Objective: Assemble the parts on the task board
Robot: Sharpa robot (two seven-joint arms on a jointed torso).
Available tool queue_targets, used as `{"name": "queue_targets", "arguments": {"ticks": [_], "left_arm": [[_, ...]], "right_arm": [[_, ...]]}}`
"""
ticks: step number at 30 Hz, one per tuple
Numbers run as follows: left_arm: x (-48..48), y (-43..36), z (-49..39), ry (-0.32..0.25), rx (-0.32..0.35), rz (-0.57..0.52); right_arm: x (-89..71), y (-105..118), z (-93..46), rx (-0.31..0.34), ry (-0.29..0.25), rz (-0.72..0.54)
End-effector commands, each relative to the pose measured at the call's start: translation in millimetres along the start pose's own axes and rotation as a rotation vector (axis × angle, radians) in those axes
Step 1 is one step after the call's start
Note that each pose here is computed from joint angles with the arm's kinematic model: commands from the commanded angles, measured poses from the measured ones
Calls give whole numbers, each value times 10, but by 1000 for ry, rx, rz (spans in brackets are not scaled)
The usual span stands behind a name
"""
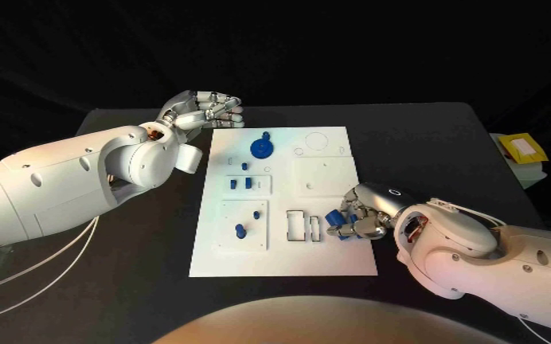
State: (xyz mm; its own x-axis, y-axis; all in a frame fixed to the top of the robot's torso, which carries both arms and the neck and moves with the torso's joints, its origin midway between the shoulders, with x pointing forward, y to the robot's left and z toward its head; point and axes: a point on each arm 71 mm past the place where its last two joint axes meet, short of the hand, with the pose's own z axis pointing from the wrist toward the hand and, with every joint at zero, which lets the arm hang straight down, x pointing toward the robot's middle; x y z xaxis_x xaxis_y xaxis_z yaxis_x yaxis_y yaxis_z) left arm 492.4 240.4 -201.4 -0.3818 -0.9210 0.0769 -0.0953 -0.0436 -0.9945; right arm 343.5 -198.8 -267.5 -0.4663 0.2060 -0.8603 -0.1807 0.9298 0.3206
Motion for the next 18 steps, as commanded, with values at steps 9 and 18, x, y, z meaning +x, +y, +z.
{"name": "queue_targets", "arguments": {"ticks": [9, 18], "left_arm": [[40, -9, 4, 23, 5, -9], [33, -7, 10, 21, 5, -9]], "right_arm": [[65, 5, 11, 17, 7, -2], [18, 68, -31, 8, -61, 164]]}}
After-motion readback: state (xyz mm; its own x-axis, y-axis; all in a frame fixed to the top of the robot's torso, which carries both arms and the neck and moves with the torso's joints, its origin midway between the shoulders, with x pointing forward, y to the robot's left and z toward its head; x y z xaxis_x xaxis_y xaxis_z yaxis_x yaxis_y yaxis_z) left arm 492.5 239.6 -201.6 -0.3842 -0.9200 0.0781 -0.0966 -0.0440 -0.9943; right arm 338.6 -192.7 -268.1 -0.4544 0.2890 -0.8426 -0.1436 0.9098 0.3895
